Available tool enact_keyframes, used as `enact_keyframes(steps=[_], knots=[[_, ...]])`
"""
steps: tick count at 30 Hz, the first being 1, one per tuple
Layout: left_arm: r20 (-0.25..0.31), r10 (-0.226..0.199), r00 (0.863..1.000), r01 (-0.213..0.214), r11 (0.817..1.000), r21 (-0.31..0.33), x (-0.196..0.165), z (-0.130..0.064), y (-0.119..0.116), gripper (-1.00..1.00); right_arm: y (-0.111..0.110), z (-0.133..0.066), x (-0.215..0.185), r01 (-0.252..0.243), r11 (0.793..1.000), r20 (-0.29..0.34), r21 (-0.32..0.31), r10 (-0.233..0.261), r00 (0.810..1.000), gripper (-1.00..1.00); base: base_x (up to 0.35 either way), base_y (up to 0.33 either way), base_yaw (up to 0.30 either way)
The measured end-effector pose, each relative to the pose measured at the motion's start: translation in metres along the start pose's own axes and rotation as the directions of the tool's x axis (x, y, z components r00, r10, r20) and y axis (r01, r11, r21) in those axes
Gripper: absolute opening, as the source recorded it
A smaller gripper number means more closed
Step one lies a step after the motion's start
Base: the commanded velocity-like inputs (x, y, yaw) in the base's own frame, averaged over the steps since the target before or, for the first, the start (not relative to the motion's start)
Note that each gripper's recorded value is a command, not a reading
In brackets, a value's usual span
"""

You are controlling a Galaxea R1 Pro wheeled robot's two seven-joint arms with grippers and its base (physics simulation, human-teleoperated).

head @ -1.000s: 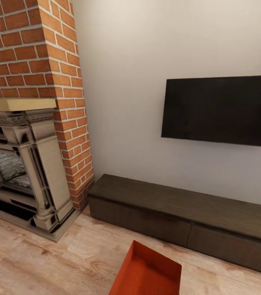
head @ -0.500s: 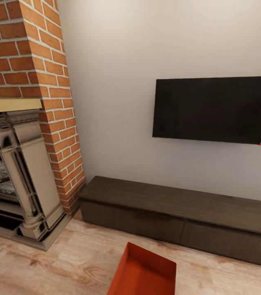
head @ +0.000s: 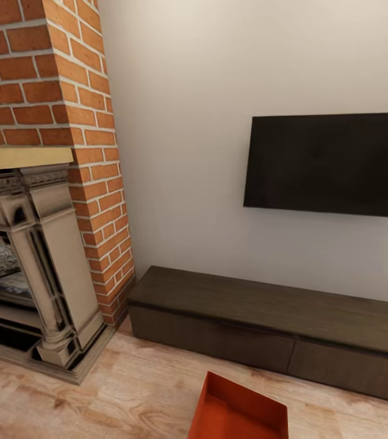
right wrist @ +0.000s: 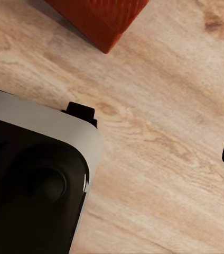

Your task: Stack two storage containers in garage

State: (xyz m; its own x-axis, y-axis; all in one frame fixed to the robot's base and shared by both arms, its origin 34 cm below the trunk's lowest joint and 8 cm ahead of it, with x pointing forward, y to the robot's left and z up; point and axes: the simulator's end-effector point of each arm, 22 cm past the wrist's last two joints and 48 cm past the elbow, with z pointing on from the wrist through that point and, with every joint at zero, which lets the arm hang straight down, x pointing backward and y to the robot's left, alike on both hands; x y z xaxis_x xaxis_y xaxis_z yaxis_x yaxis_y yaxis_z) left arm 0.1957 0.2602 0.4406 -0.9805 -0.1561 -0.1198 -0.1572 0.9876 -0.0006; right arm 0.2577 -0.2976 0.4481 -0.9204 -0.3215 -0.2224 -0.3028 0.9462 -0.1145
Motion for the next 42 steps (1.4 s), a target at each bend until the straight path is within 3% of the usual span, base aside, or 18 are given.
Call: enact_keyframes(steps=[8,42], knots=[[0.0,0.0,1.0,0.0,1.0,0.0,-0.0001,0.0001,0.0,1.0,0.0026,0.0001,-0.0006,-0.001,1.0,0.001,-0.003,0.001,1.0,1.0,0.097,0.146,-0.138],[0.0,0.001,1.0,-0.001,1.0,0.0,-0.0002,0.0001,0.0005,1.0,0.0021,0.0002,-0.0004,-0.001,1.0,-0.001,-0.002,0.0,1.0,1.0,0.002,0.002,-0.239]])
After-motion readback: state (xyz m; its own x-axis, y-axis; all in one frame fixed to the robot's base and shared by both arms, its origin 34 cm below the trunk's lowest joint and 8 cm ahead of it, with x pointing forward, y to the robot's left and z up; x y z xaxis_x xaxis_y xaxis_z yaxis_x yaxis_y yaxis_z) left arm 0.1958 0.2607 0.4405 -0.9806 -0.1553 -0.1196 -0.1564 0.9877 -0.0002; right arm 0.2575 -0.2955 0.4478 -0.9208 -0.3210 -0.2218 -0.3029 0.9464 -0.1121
